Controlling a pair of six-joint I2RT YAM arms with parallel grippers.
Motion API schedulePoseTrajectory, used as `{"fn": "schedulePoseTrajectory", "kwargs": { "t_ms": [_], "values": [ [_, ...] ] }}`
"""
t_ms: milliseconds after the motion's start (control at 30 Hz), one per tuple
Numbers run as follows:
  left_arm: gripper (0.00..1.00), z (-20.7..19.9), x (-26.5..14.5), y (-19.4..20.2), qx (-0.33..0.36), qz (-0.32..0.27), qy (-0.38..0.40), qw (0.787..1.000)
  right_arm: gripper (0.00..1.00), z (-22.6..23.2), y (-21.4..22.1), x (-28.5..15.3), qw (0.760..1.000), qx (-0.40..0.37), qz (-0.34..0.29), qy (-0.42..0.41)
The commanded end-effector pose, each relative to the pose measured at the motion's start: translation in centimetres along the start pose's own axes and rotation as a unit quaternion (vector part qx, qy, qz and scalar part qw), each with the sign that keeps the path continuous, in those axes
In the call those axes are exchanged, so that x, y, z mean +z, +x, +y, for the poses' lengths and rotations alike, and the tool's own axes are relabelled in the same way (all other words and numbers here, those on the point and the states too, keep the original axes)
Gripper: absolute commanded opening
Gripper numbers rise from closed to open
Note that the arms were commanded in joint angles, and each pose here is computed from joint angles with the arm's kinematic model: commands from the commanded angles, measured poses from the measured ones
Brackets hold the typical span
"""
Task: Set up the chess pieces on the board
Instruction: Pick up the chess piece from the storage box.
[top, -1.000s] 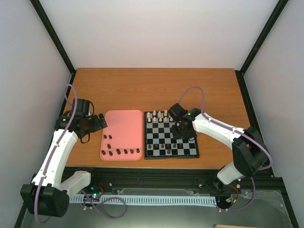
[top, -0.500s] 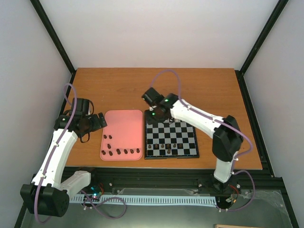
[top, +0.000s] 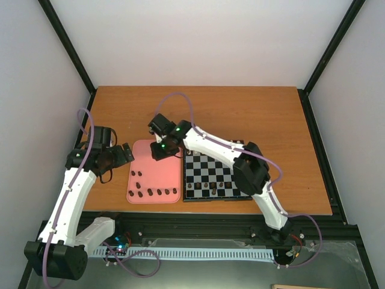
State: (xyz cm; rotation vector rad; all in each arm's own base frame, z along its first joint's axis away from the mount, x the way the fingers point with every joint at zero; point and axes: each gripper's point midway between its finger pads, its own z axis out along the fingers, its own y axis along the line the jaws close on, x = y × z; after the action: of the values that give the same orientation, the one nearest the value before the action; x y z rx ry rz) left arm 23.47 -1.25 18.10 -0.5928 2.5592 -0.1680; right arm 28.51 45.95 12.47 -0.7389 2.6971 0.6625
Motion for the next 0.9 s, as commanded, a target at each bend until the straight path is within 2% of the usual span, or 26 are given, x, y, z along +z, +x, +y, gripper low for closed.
{"fn": "schedulePoseTrajectory", "kwargs": {
  "t_ms": [0, 333, 867],
  "values": [
    [1.00, 0.0, -1.3, -0.7, -0.013, -0.018, 0.003, 1.000, 0.40, 3.6, 0.0, 2.2, 0.998, -0.027, 0.018, -0.044],
    [1.00, 0.3, -1.4, -0.5, -0.016, -0.020, 0.000, 1.000, 0.39, 6.8, 1.0, 5.4, 0.993, -0.054, 0.058, -0.086],
    [1.00, 0.4, -1.6, -0.5, -0.021, -0.022, -0.001, 1.000, 0.39, 7.5, 3.7, 8.8, 0.989, -0.063, 0.094, -0.093]
  ]
}}
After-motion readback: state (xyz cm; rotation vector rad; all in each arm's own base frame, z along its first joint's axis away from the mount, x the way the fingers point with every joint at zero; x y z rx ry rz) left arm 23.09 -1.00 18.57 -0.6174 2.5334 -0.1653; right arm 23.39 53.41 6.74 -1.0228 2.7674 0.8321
